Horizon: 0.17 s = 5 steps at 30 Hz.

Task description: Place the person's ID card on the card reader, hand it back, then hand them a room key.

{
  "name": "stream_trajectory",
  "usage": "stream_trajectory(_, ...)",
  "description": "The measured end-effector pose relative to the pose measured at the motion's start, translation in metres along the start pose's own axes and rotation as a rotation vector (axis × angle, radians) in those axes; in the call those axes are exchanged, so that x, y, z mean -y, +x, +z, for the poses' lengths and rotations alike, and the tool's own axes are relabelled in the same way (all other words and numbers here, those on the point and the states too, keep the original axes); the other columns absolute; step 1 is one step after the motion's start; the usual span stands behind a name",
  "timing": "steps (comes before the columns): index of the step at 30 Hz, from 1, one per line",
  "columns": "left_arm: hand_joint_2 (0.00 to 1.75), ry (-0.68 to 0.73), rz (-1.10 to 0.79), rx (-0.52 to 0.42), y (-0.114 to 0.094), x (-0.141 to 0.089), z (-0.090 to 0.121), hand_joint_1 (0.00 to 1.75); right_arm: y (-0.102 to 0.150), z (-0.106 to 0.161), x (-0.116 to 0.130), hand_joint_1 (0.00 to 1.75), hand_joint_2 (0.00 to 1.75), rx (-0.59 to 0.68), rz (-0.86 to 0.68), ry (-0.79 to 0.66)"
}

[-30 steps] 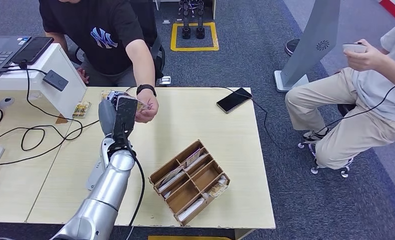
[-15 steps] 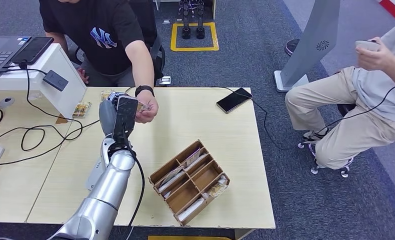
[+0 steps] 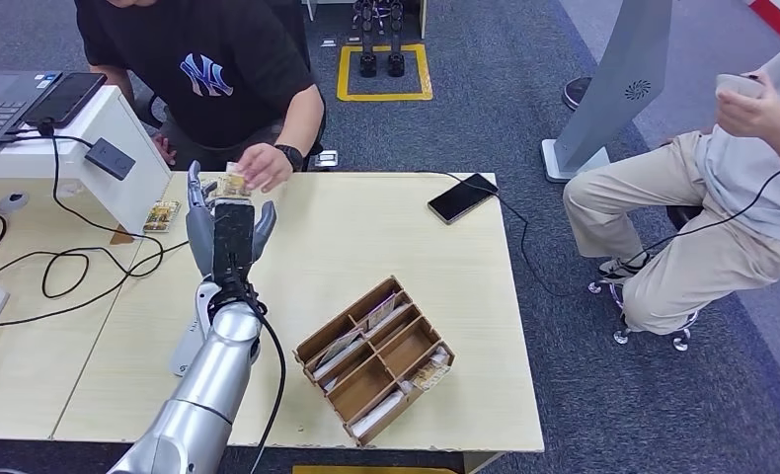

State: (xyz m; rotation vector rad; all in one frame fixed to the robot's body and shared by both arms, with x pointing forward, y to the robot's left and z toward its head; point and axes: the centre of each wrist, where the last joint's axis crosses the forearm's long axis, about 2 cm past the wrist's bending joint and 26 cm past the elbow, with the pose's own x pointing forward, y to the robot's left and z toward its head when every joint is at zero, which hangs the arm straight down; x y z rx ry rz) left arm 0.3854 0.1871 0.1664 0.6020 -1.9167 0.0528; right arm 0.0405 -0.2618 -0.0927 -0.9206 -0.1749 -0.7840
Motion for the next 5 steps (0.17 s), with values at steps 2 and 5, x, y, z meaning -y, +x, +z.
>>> stream_trajectory(2,1.75,0.003,0.011,0.004,0.0007,-0.0011,0.0024,0.00,0.0000,-0.0001,0.0000,0.00,1.75,0.000,-0.001,0.000)
stream_trajectory(5,1.75,0.002,0.019,0.010,0.0019,-0.0015,0.0047,0.00,0.0002,-0.0002,0.0001,0.00,1.75,0.000,-0.001,-0.001)
